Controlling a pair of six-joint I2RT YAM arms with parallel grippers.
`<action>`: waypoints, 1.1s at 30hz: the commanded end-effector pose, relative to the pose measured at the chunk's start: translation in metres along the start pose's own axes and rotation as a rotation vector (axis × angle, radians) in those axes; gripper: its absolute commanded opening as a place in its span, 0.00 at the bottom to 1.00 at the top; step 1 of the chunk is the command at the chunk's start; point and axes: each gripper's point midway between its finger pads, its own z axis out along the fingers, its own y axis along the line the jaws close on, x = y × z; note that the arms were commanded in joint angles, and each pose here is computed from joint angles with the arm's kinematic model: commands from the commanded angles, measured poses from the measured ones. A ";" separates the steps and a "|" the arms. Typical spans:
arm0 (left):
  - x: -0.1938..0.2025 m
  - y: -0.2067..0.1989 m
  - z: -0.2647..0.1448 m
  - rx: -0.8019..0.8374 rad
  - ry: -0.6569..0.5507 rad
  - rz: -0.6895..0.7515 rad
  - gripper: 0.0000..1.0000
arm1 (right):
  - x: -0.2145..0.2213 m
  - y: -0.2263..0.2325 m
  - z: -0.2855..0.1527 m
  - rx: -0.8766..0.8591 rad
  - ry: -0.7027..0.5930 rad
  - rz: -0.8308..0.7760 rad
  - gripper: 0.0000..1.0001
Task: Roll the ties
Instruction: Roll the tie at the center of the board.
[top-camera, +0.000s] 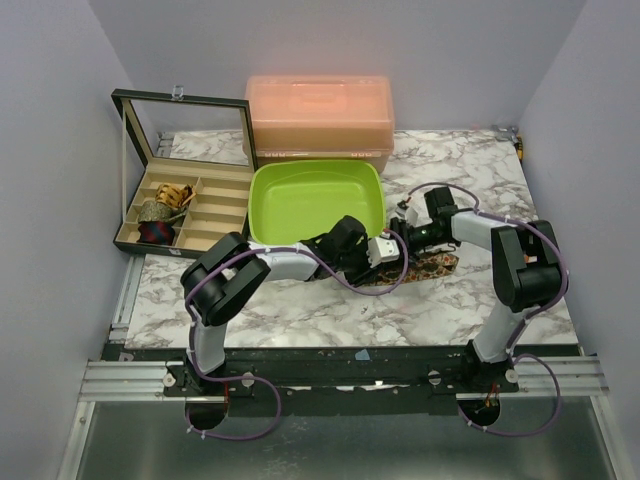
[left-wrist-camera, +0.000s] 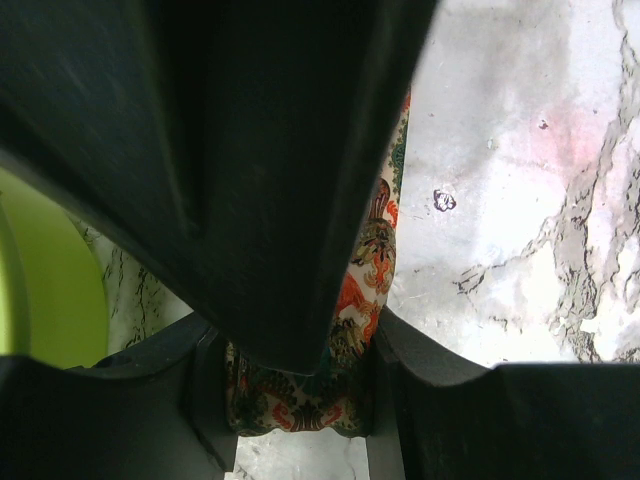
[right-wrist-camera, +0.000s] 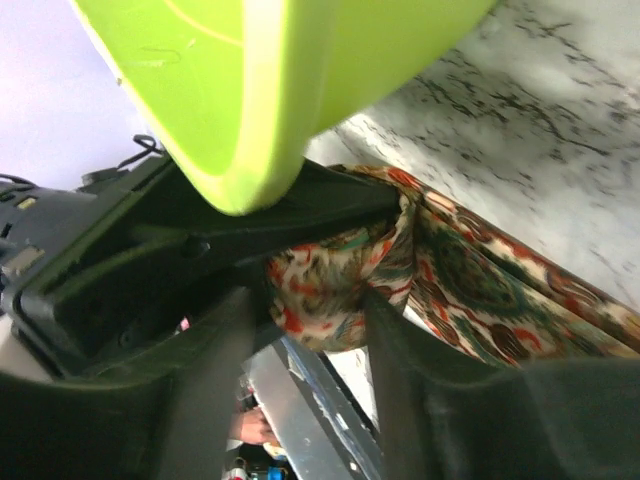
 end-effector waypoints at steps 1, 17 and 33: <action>0.069 -0.027 -0.001 0.085 0.213 -0.067 0.43 | 0.003 -0.026 0.009 0.076 0.018 0.010 0.16; -0.026 -0.009 -0.024 0.091 -0.367 0.089 0.88 | 0.023 -0.112 -0.005 0.445 0.146 0.084 0.00; -0.033 0.015 0.002 -0.012 -0.458 0.004 0.97 | 0.019 -0.133 -0.006 0.512 0.183 0.084 0.00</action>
